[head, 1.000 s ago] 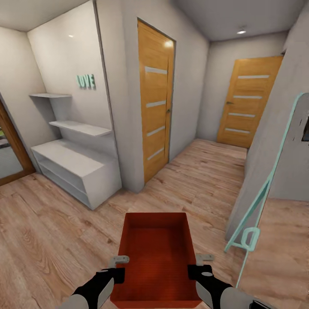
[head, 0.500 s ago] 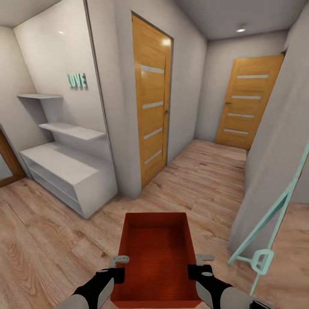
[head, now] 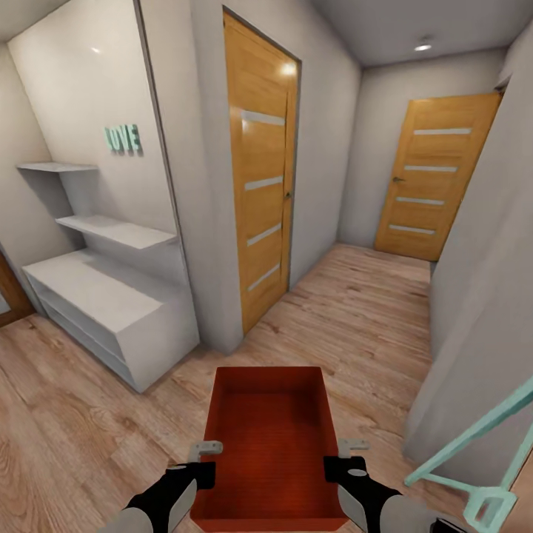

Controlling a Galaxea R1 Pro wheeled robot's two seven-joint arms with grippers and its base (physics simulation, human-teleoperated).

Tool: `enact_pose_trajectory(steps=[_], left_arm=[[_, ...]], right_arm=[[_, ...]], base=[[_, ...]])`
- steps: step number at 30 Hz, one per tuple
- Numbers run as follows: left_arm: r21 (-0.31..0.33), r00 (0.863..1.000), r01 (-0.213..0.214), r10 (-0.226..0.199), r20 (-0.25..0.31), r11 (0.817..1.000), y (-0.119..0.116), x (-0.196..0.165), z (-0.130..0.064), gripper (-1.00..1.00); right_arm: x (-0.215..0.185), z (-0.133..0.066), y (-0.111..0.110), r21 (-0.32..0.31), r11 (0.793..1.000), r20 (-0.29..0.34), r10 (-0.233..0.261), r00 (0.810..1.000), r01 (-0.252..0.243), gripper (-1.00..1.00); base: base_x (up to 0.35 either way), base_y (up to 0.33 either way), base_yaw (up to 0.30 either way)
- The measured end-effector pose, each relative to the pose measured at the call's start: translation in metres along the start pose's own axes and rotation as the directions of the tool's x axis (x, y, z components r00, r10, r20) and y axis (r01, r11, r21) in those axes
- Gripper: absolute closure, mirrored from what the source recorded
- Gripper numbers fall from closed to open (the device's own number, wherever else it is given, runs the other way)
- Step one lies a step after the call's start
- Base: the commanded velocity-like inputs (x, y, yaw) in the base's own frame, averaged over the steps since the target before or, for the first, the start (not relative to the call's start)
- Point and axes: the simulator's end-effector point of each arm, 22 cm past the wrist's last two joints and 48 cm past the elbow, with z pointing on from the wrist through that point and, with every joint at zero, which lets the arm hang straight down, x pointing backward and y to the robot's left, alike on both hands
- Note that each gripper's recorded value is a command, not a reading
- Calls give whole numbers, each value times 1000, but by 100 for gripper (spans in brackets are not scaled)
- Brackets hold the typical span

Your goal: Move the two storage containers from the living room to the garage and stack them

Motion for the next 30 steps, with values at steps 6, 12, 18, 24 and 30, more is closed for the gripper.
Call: enact_pose_trajectory(steps=[6, 12, 18, 24, 30], left_arm=[[0, 1000, 0, 0, 0, 1000, 0, 0, 0, 100], [0, 1000, 0, 0, 0, 1000, 0, 0, 0, 100], [0, 1000, 1, -1, 0, 1000, 0, 0, 0, 100], [0, 1000, 0, 0, 0, 1000, 0, 0, 0, 100], [0, 1000, 1, -1, -1, 1000, 0, 0, 0, 100]], right_arm=[[0, 0, 0, 0, 1000, 0, 0, 1000, 0, 100], [0, 0, 0, 0, 1000, -1, 0, 1000, 0, 100], [0, 0, 0, 0, 1000, 0, -1, 1000, 1, 100], [0, 0, 0, 0, 1000, 0, 0, 1000, 0, 100], [0, 0, 0, 0, 1000, -1, -1, 1000, 1, 100]], base=[[323, 0, -190], [323, 0, -283], [323, 0, -265], [323, 0, -195], [323, 0, -28]])
